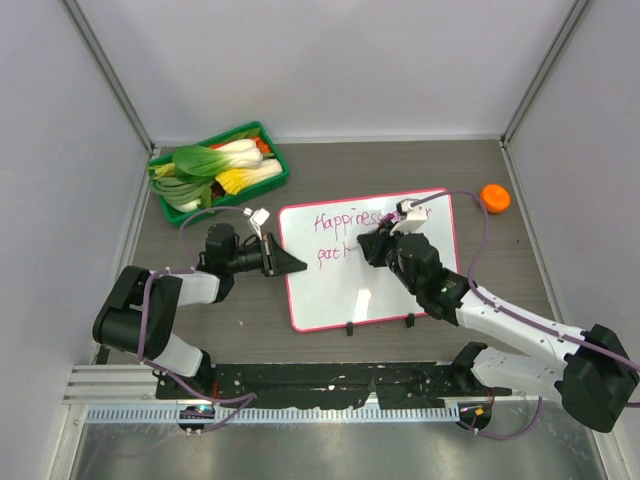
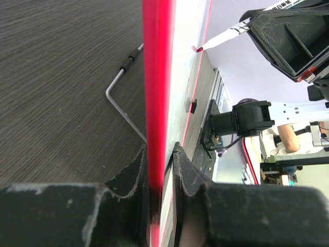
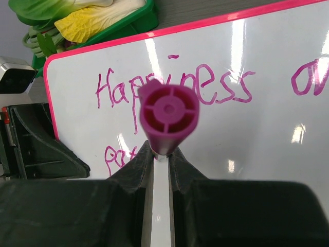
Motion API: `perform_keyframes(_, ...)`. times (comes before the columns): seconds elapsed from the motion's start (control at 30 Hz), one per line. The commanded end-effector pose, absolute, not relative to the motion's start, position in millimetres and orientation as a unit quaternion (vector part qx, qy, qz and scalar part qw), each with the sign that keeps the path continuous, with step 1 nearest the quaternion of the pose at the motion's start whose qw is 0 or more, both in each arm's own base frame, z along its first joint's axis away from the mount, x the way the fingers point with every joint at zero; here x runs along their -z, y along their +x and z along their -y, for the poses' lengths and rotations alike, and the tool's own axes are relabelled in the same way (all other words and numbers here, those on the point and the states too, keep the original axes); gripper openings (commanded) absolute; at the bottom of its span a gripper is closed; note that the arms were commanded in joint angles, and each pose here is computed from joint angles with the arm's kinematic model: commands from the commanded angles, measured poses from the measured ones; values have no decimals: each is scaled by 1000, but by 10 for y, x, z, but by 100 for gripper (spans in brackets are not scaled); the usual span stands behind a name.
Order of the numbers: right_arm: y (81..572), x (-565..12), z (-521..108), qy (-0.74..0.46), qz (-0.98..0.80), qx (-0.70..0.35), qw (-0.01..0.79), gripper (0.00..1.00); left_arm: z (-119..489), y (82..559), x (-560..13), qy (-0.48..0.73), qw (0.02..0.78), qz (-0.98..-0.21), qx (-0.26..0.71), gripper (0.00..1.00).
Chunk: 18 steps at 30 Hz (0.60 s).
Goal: Write a sentence on the whiteboard
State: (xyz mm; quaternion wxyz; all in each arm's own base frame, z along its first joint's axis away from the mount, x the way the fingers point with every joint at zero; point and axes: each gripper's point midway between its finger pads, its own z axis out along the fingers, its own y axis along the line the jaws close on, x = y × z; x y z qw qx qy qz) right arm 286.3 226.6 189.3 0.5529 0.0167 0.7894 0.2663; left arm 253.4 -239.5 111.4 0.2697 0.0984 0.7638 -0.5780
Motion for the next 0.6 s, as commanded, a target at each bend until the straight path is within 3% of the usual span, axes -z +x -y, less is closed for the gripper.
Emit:
perform_keyframes(0.0, 2840, -1849, -2194, 19, -790, -260, 554, 1, 2305, 2582, -709, 84, 279, -808, 512, 0)
perform_keyframes(0.57, 2820, -1978, -2215, 18, -781, -274, 561, 1, 2304, 2588, -705, 83, 280, -809, 511, 0)
